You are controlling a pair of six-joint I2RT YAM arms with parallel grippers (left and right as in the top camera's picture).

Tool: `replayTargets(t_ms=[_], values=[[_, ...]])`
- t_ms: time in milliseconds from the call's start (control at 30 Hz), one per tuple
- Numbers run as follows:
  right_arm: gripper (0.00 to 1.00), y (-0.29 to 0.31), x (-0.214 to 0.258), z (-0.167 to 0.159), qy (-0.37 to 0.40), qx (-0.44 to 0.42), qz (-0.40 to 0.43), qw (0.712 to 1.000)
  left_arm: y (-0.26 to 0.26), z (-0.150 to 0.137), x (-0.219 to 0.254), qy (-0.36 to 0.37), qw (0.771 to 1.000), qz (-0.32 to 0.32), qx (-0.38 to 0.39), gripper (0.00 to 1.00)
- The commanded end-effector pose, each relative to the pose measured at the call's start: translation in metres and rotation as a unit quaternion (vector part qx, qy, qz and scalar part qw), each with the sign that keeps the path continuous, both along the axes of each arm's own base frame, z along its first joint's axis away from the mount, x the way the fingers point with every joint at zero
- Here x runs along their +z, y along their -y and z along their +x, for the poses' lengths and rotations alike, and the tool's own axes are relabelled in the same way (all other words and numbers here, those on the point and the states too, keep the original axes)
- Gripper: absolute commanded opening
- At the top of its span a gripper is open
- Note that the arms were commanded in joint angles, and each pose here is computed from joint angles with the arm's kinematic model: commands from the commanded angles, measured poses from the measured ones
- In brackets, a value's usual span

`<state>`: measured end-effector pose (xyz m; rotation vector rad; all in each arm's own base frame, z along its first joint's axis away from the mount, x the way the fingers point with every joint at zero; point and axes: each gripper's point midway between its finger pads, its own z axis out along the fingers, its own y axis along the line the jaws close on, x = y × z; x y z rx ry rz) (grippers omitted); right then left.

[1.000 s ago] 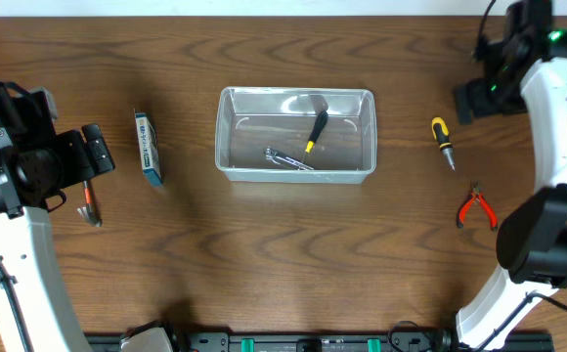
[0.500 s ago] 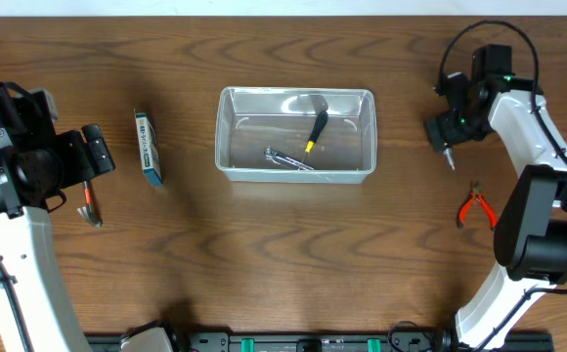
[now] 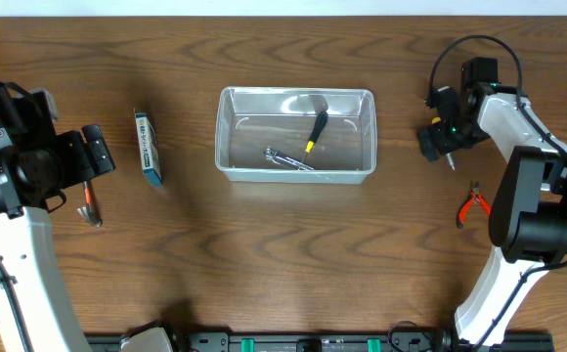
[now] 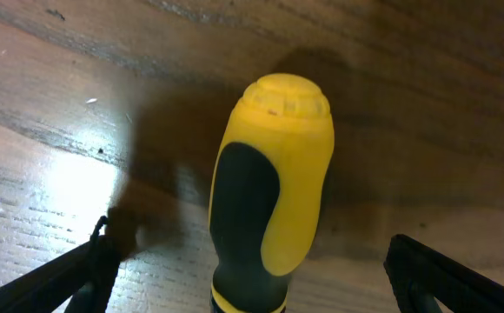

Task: Pack container
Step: 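Lower the right gripper and grasp the stubby screwdriver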

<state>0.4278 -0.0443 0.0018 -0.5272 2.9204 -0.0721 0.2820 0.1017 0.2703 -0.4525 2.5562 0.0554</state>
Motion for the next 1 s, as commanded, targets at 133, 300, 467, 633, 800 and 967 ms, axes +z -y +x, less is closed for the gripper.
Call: replayTargets(t_ms=[133, 300, 467, 633, 800, 967], values=[[0.97, -0.005, -0.016, -0.004, -0.018, 0.002, 0.008, 1.0, -0.001, 0.0, 0.009, 0.011, 1.0, 0.006, -0.002, 0.98], [0.88, -0.009, -0.022, -0.008, -0.028, 0.004, 0.019, 0.999, -0.001, 0.0, 0.009, 0.011, 1.0, 0.006, -0.002, 0.98], [0.74, -0.01, -0.025, -0.011, -0.036, 0.004, 0.02, 0.999, -0.001, 0.0, 0.008, 0.01, 1.0, 0.005, -0.002, 0.98], [0.63, -0.01, -0.026, -0.014, -0.042, 0.004, 0.021, 0.999, -0.001, 0.0, 0.008, 0.009, 1.0, 0.005, -0.002, 0.98], [0.56, -0.01, -0.026, -0.018, -0.05, 0.003, 0.022, 0.999, -0.001, 0.0, 0.008, 0.009, 1.0, 0.005, -0.002, 0.98], [0.47, -0.01, -0.026, -0.02, -0.055, -0.005, 0.023, 0.998, -0.001, 0.0, 0.008, 0.009, 1.0, 0.005, -0.002, 0.98]])
